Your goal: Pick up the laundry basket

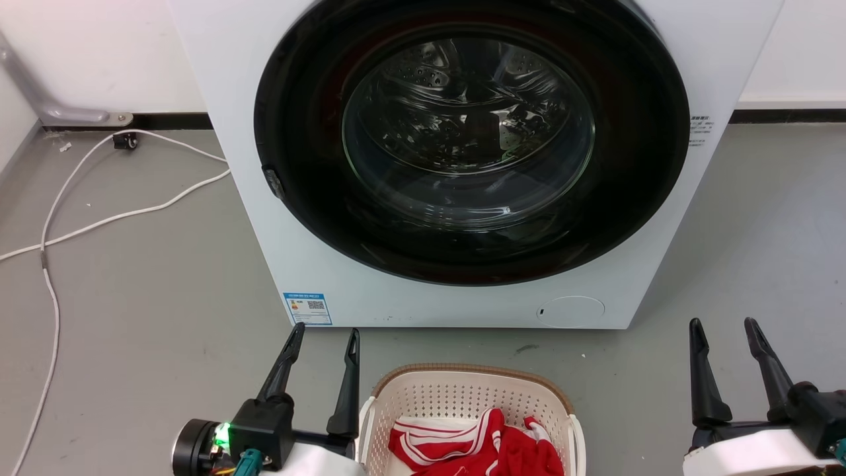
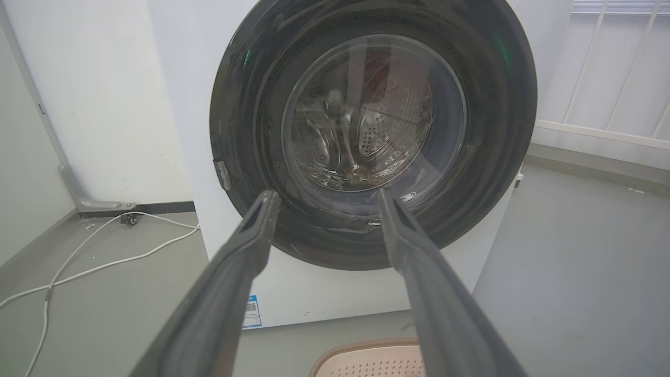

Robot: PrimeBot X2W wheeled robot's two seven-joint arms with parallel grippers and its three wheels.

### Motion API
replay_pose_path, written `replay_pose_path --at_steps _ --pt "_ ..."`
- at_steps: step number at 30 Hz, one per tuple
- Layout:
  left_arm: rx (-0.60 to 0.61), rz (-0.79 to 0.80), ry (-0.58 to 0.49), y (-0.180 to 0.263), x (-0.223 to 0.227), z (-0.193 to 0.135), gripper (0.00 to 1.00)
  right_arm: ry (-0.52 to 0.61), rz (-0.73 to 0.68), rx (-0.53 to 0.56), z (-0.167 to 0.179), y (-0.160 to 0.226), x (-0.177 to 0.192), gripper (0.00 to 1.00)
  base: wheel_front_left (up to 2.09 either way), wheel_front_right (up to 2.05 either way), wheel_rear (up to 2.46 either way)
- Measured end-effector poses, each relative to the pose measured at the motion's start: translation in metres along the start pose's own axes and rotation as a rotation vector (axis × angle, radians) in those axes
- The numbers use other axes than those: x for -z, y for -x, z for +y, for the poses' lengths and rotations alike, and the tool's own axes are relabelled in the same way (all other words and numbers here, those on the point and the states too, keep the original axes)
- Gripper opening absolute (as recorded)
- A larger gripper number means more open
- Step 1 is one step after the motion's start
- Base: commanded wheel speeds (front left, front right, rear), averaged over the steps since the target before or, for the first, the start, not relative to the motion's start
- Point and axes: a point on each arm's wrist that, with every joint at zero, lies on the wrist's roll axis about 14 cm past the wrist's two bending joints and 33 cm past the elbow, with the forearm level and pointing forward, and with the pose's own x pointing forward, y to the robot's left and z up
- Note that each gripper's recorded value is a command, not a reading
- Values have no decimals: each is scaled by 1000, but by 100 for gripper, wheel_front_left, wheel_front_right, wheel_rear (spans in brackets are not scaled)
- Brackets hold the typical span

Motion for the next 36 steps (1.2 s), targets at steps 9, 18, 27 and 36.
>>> replay_pose_path --at_steps 9,18,27,36 --pt "-43 -18 85 3 -2 7 100 56 -14 -11 1 2 -2 100 0 0 0" --pt "-29 -7 90 7 7 10 100 103 -15 -28 5 6 -1 100 0 0 0" --pt "14 8 14 10 14 1 100 138 -23 -27 3 7 -1 100 0 0 0" --pt "12 25 39 13 19 3 100 127 -22 -30 4 8 0 100 0 0 0"
